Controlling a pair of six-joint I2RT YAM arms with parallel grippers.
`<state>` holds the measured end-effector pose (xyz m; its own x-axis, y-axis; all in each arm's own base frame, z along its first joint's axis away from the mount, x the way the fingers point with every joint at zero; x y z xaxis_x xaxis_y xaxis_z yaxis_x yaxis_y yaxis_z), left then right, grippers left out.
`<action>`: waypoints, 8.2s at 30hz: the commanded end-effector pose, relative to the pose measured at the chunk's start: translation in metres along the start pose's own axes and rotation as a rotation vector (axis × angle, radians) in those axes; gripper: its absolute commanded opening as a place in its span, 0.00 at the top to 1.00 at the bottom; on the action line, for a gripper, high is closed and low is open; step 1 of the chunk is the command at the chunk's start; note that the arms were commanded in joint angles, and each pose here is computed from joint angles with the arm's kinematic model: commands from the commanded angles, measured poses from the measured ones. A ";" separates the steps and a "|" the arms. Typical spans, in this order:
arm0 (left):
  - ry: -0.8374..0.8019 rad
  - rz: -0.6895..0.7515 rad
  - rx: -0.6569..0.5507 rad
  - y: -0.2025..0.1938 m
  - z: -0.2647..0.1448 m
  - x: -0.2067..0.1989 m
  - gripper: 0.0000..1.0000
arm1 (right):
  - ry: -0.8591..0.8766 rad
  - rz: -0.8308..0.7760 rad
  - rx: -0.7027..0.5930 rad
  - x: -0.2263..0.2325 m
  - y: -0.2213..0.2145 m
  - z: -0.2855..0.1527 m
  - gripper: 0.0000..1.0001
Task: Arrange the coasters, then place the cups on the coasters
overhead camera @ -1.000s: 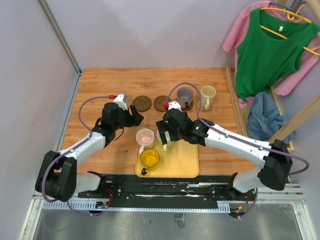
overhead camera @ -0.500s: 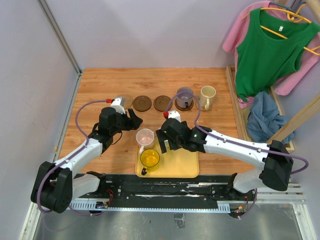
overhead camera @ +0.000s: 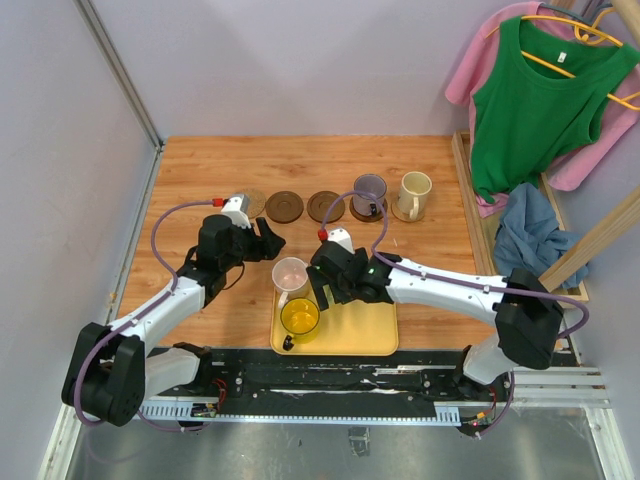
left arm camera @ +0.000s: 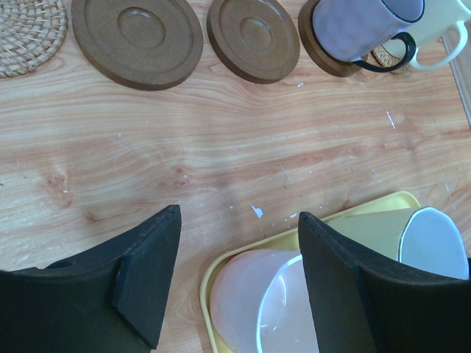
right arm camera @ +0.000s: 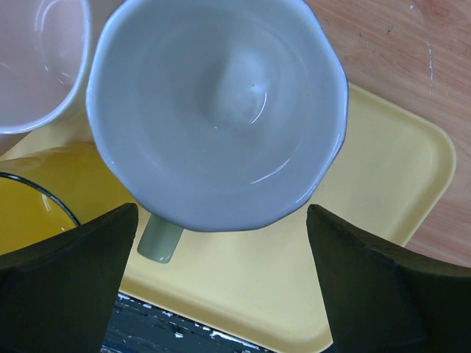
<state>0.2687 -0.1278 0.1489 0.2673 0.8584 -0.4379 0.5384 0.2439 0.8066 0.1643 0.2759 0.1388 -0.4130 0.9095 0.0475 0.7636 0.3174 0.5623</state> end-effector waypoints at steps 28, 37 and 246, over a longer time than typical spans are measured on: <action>-0.030 0.000 0.007 -0.006 0.004 -0.003 0.30 | -0.136 0.044 0.002 -0.017 -0.012 -0.002 0.23; -0.021 0.001 0.011 -0.008 0.004 -0.001 0.30 | -0.036 -0.039 0.011 0.003 -0.006 0.004 0.27; 0.094 -0.062 0.194 -0.091 -0.069 -0.034 0.18 | -0.151 0.192 -0.502 -0.090 0.113 -0.045 0.02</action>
<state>0.1517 -0.1443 0.1207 0.1636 0.8725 -0.4604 0.7080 0.2212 0.6707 0.2688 0.2200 0.2244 -0.1770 0.9814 0.0739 0.5134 0.0280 0.8577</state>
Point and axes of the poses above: each gripper's point midway between its finger pads, its own z axis out along the fingers, its own x axis along the line the jaws close on, y = z × x, the point moved 6 cm from there along -z, back along the fingers
